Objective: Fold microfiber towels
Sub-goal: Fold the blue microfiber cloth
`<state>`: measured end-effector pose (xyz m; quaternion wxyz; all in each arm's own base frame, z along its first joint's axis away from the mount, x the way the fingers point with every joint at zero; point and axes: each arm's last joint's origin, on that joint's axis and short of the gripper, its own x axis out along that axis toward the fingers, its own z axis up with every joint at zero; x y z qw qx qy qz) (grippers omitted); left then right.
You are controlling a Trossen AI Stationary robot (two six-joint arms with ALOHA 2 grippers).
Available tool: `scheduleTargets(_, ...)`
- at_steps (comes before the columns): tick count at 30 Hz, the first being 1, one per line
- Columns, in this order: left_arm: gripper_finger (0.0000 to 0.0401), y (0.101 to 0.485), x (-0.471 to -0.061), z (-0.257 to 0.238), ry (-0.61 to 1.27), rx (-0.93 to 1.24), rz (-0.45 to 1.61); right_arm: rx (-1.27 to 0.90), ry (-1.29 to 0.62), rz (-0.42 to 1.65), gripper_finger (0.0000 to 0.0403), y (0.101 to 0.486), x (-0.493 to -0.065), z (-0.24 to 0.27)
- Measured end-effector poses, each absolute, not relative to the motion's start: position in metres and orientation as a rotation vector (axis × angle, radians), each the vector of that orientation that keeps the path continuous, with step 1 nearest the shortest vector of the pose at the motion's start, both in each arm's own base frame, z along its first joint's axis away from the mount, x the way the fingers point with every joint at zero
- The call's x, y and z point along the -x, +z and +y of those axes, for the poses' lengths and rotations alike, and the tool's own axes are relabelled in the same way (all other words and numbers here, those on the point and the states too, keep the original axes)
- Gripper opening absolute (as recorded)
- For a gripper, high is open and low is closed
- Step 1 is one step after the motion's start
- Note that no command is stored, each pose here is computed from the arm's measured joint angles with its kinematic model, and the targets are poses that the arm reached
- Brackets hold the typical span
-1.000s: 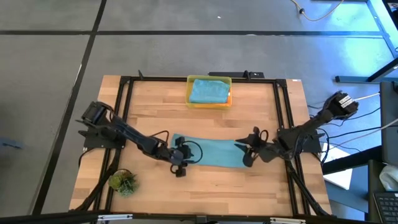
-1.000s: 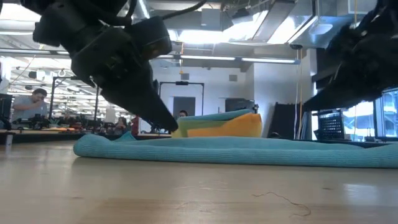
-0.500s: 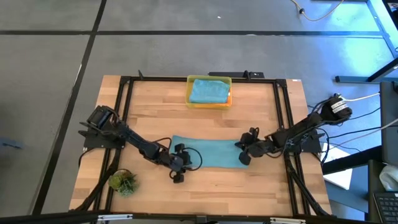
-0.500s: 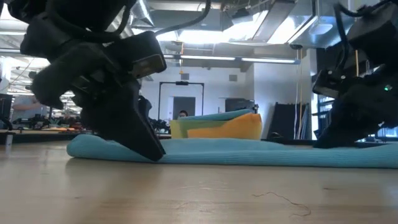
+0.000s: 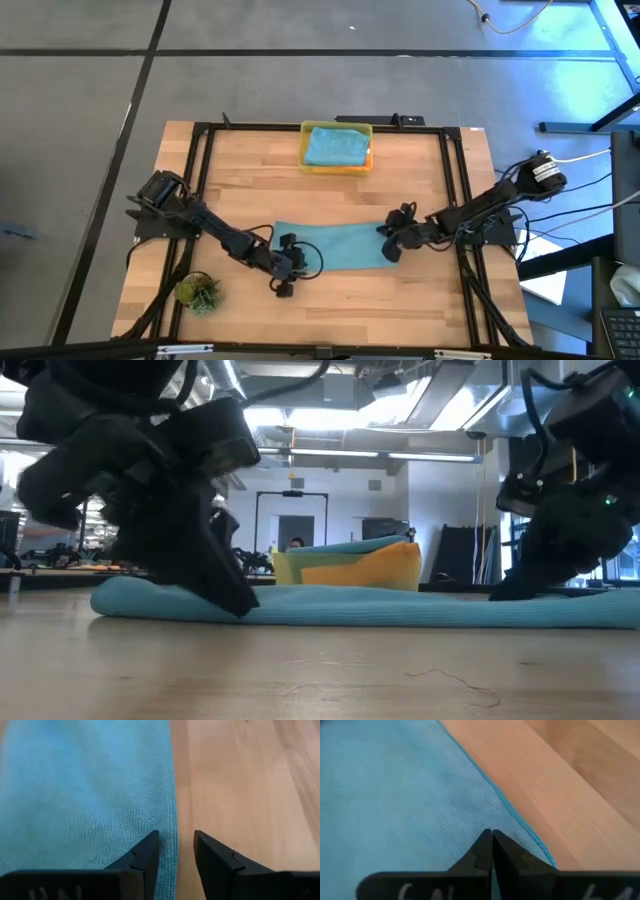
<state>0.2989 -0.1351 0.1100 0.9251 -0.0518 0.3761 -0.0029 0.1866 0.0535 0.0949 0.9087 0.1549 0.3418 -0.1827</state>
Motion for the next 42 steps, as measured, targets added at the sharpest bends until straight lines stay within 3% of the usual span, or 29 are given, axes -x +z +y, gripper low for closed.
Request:
scheduleTargets(8, 0.0118, 0.142, -0.301, -0.132, 0.014, 0.072, 0.656, -0.351, -0.305, 0.625, 0.0025, 0.113, -0.187, 0.055)
scheduleTargets(12, 0.0117, 0.151, -0.299, -0.131, 0.022, 0.054, 0.633, -0.328, -0.158, 0.551, 0.0025, 0.125, -0.190, 0.066)
scheduleTargets(17, 0.0116, 0.144, -0.292, -0.128, 0.054, 0.064, 0.743, -0.339, -0.016, 0.551, 0.0018, 0.128, -0.186, 0.083)
scheduleTargets(28, 0.0115, 0.126, -0.266, -0.120, 0.200, 0.076, 1.024, -0.350, -0.185, 0.766, 0.0007, 0.108, -0.169, 0.079)
scheduleTargets(42, 0.0114, 0.123, -0.270, -0.068, 0.395, -0.200, 1.117, -0.455, 0.017, 0.770, 0.0006, 0.113, -0.165, 0.102)
